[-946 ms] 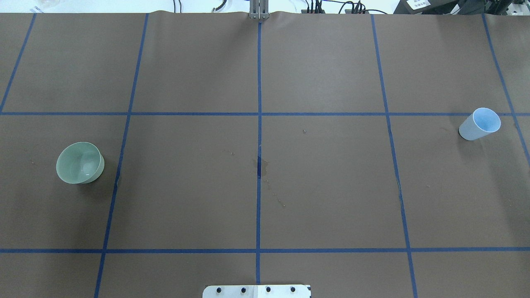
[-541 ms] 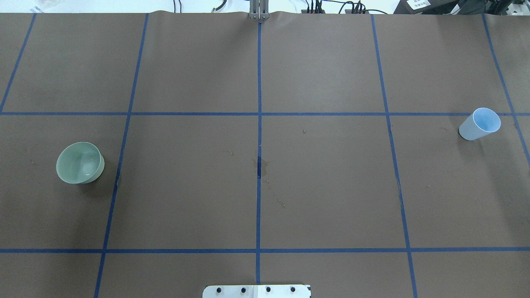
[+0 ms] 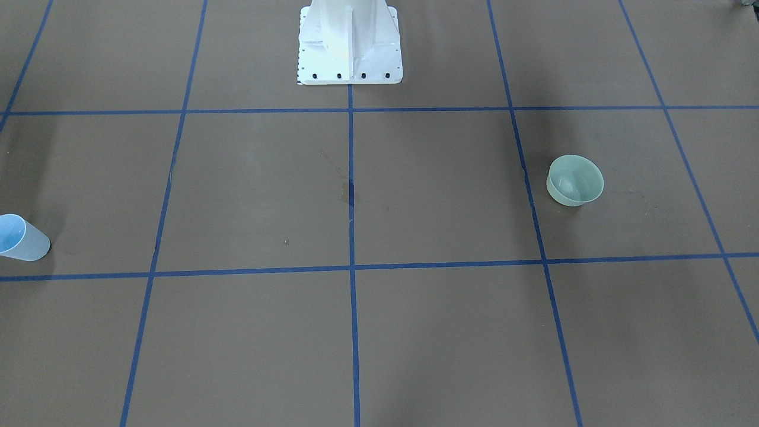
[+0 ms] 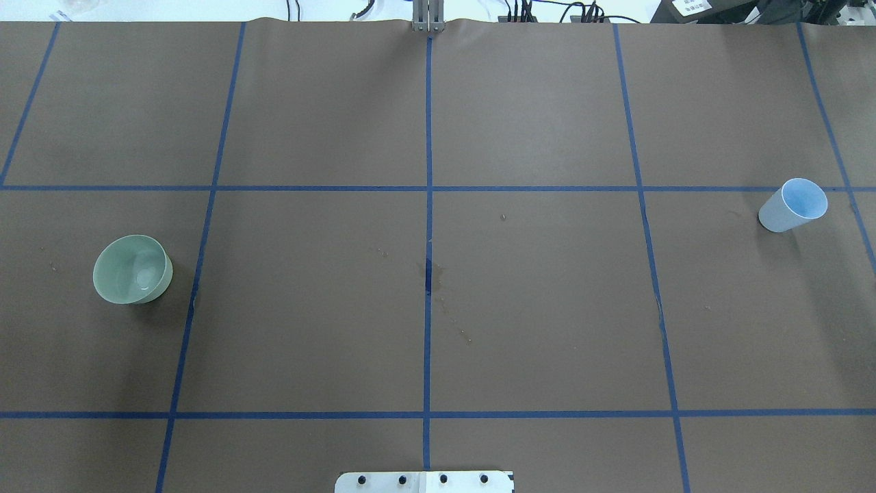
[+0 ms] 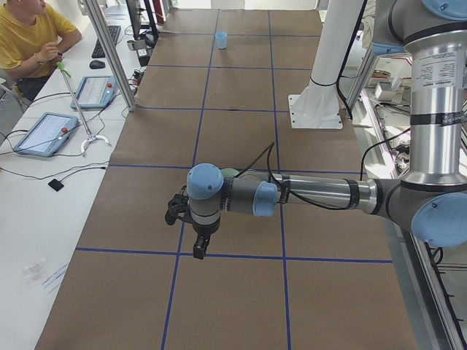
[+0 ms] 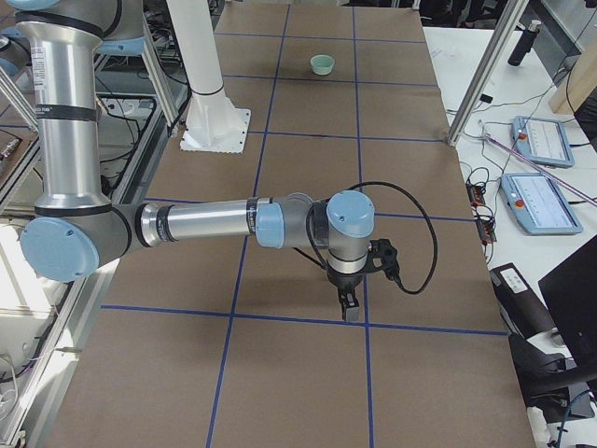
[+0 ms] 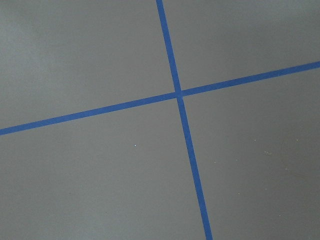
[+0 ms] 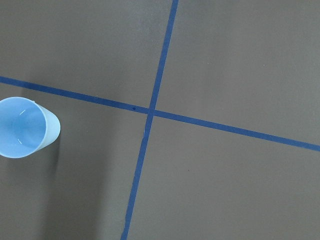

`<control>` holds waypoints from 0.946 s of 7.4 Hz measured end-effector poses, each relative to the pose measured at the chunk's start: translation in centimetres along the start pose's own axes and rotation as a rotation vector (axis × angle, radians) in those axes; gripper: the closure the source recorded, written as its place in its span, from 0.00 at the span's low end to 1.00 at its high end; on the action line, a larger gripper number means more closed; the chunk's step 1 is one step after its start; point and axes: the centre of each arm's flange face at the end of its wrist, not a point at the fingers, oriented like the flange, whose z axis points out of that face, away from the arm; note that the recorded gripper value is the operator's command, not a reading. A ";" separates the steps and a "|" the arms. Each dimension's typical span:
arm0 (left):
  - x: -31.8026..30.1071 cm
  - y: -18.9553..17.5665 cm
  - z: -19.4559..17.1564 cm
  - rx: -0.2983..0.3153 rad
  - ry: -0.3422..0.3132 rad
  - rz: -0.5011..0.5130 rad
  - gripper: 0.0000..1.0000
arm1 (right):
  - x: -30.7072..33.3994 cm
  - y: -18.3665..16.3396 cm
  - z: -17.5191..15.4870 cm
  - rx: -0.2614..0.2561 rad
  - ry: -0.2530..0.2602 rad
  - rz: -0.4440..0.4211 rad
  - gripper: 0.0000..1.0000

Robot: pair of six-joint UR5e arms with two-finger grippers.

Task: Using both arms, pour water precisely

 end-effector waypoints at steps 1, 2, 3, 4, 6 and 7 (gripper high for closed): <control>0.1 -0.1 -0.1 0.002 0.000 0.000 0.00 | 0.0 0.0 0.0 0.000 0.000 0.001 0.00; 0.2 -0.2 -0.2 0.005 -0.001 0.002 0.00 | -0.1 0.0 0.0 0.000 0.000 0.001 0.00; 0.3 -0.4 -0.4 0.009 -0.001 0.006 0.00 | -0.1 0.0 0.0 0.001 0.000 0.001 0.00; 0.5 -0.6 -0.6 0.013 0.000 0.011 0.00 | -0.1 0.0 0.0 0.001 0.000 0.002 0.00; 0.8 -0.9 -0.8 0.024 0.002 0.028 0.00 | -0.1 0.0 0.0 0.001 0.000 0.001 0.00; 0.9 -1.2 -1.0 0.039 0.000 0.045 0.00 | -0.1 0.0 0.0 0.001 0.001 0.001 0.00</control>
